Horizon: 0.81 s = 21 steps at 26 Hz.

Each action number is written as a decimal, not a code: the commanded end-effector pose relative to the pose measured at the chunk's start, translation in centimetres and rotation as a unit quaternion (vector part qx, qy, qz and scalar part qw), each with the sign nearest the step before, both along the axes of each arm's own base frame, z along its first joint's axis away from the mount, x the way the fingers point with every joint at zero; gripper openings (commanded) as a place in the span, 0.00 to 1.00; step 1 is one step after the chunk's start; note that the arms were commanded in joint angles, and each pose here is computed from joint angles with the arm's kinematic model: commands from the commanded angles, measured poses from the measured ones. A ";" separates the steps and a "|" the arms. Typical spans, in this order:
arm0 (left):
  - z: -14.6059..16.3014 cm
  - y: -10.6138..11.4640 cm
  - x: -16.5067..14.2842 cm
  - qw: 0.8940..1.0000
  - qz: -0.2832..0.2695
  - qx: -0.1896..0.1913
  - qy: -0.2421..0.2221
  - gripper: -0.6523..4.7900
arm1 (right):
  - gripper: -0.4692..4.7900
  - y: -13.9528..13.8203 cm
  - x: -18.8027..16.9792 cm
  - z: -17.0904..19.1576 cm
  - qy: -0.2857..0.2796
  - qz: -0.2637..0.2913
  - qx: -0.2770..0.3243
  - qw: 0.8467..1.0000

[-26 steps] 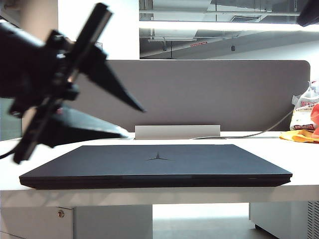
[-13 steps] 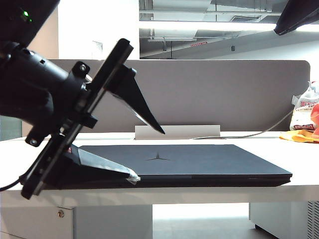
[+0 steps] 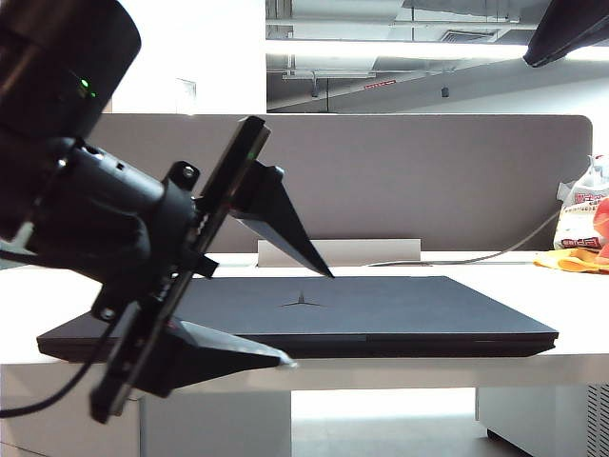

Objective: Open the lid of the laptop and use the keypad to enter the password "123".

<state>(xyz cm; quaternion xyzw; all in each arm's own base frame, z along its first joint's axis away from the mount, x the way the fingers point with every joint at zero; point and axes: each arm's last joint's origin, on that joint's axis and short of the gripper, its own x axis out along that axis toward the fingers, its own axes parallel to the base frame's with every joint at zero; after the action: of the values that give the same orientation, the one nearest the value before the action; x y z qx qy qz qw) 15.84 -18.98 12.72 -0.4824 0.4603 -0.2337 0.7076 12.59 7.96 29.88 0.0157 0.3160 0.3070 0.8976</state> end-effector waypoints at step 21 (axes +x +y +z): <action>-0.9 -2.4 2.4 0.999 0.025 -0.020 0.006 0.50 | 0.07 0.0 0.0 0.2 -0.013 0.006 -0.005 1.000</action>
<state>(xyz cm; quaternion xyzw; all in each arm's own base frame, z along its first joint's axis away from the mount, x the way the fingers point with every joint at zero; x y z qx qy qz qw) 17.91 -21.10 11.63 -0.5079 0.4508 -0.2146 0.7020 12.59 7.95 29.87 0.0061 0.3133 0.3100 0.8976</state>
